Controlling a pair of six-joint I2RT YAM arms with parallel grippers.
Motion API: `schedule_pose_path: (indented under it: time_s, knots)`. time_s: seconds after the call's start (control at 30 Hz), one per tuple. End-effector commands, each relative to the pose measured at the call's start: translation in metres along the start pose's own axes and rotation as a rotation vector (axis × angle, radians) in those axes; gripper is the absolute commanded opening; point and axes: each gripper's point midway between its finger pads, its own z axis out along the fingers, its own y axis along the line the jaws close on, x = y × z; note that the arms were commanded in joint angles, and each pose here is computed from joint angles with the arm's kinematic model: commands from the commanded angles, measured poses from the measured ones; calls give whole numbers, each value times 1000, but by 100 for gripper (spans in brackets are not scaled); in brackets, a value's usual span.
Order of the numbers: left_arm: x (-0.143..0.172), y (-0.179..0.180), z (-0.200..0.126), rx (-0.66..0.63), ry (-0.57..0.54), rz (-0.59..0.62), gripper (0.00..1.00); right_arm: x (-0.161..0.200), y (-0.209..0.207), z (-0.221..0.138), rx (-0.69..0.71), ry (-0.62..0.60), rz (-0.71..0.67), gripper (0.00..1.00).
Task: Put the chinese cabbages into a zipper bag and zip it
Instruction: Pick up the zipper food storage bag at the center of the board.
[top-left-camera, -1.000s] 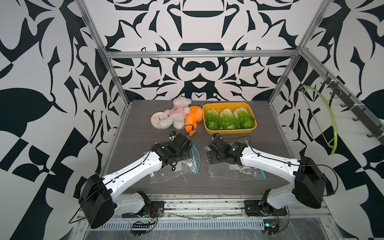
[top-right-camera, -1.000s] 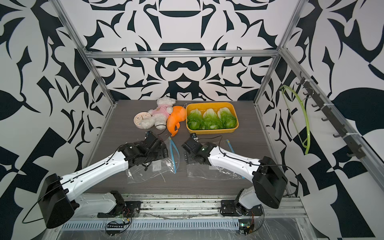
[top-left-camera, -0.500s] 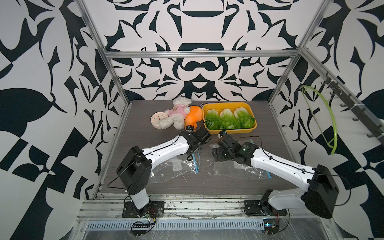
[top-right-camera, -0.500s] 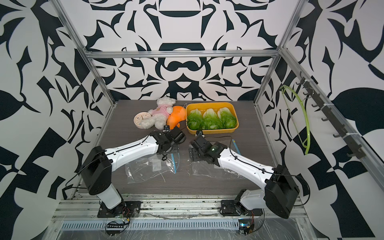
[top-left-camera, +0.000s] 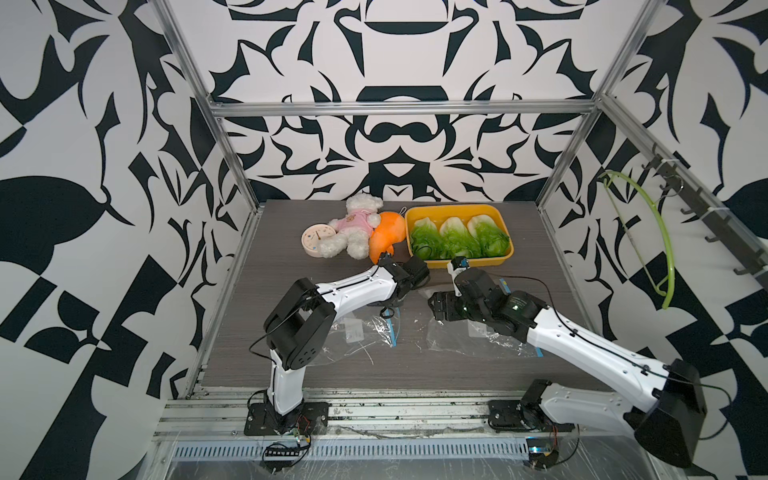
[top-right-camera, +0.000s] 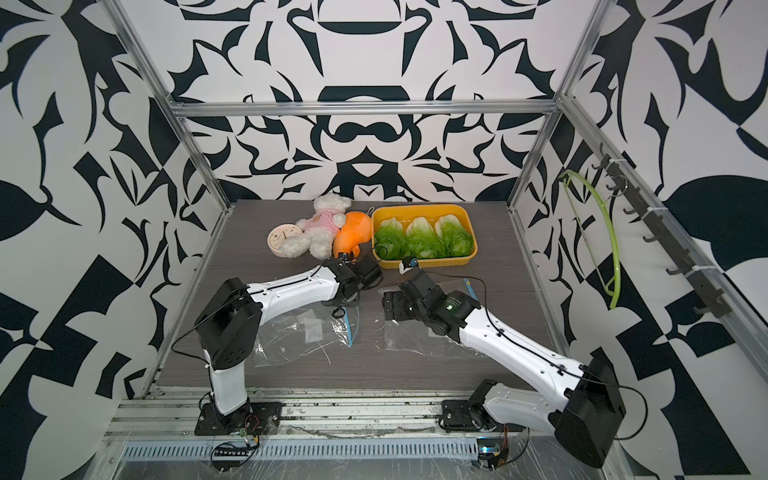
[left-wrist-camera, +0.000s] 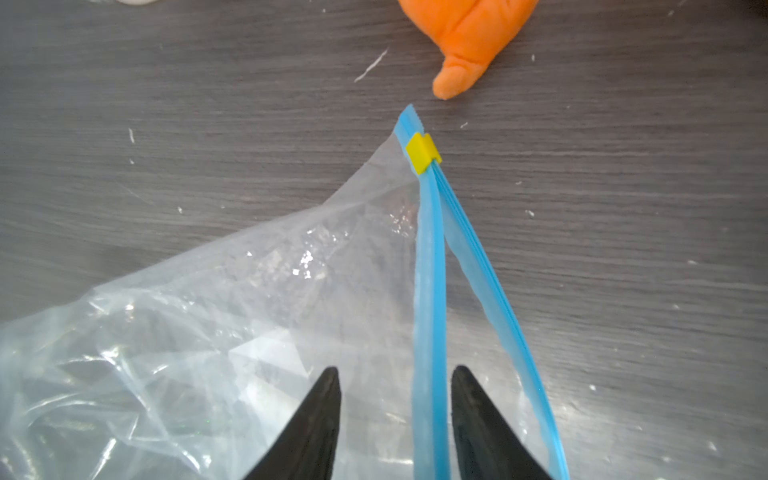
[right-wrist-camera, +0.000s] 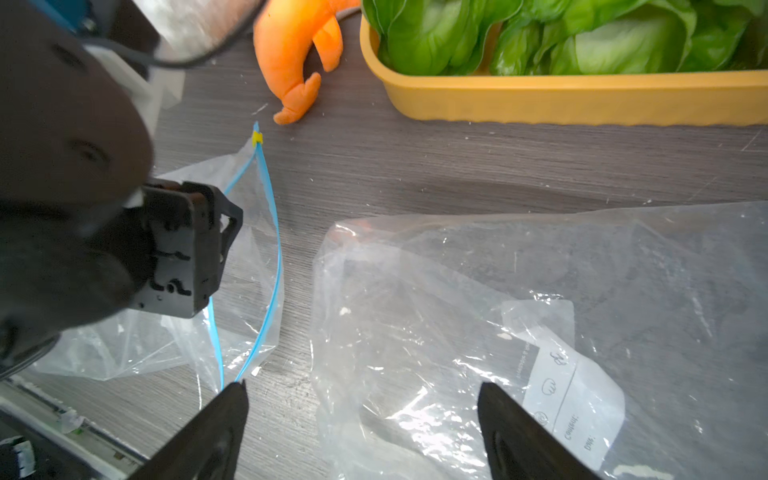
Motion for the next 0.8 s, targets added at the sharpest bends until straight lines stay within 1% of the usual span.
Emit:
schedule_pose_path:
  time_s: [0.0,0.1,0.2,0.37,0.47,0.57,0.63,0.77]
  knots:
    - [2,4,1,-22,-2,19,34,-3,5,-3,-33,-12,34,88]
    - [3,6,1,-18,-9,25,23,-4,10,-4,-58,-3,43,88]
    - [1,12,-4,-17,-31,21,16,-6,19,-6,-98,12,52,88]
    - [-1,26,-21,9,-83,16,8,-12,35,-12,-156,33,64,87]
    - [-4,42,-37,20,-128,12,5,-15,48,-15,-212,51,80,84]
    - [-10,53,-56,69,-199,-6,3,-19,64,-21,-275,66,78,80]
    - [-12,61,-65,99,-243,-13,1,-22,74,-25,-292,65,64,78]
    - [-16,67,-86,200,-331,-21,0,-29,95,-26,-352,84,82,75]
